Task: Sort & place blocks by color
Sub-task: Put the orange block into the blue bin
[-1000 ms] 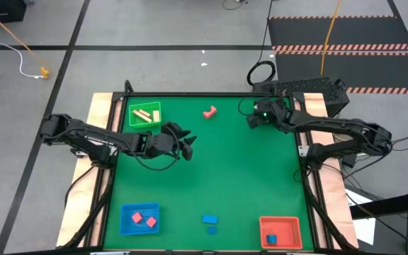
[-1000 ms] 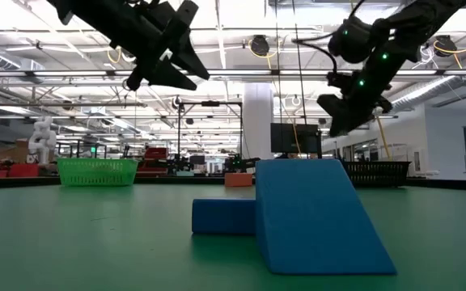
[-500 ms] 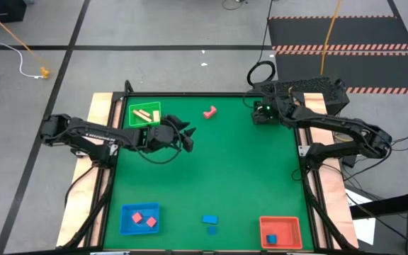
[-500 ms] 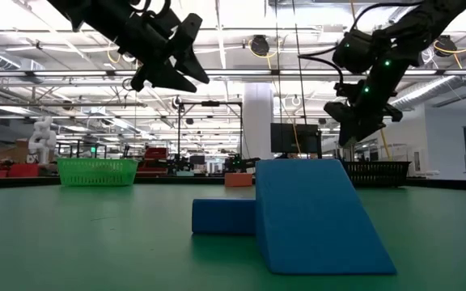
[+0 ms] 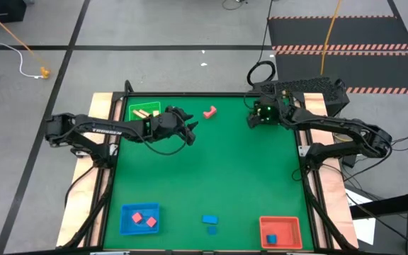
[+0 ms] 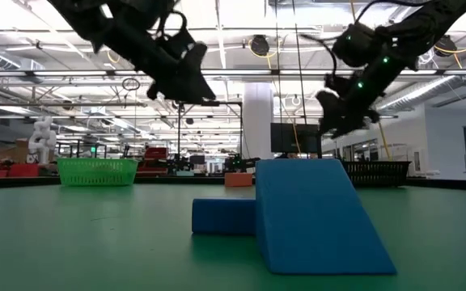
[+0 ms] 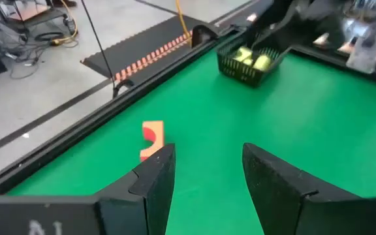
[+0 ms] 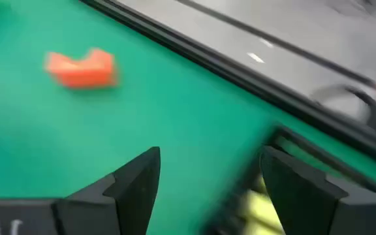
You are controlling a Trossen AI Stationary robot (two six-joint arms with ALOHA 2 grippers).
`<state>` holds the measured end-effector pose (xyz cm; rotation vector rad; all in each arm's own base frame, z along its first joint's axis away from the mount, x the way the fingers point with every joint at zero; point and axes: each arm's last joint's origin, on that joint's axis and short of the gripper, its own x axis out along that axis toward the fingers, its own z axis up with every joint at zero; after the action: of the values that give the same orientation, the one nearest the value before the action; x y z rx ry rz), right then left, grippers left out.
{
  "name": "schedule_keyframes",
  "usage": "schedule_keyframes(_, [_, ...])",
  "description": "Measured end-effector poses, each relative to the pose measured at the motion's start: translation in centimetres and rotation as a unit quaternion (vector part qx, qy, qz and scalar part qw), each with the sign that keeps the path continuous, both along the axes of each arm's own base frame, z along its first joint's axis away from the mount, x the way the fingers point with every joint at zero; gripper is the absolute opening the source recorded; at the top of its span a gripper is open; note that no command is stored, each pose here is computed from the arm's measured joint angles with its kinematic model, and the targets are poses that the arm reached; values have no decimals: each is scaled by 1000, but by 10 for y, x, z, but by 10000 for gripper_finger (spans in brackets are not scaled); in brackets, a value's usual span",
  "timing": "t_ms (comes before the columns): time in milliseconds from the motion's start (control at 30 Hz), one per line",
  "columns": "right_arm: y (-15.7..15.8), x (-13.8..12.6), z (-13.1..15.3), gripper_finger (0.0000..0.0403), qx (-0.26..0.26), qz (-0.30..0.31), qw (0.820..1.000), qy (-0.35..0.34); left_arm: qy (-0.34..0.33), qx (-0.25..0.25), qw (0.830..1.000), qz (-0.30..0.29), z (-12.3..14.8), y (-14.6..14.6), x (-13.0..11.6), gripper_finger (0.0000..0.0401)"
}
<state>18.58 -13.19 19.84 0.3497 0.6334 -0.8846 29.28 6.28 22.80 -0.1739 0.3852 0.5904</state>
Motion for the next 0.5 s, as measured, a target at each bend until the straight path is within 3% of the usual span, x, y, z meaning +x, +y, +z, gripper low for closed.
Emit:
schedule_keyframes(267, [7,21,18,243,-71,113,988,-77,6,40,999,-6,-27,14,21,179])
schedule_keyframes(500, [14,47,12,242,-135,225,961,-90,38,51,997,-34,-41,3,27,179])
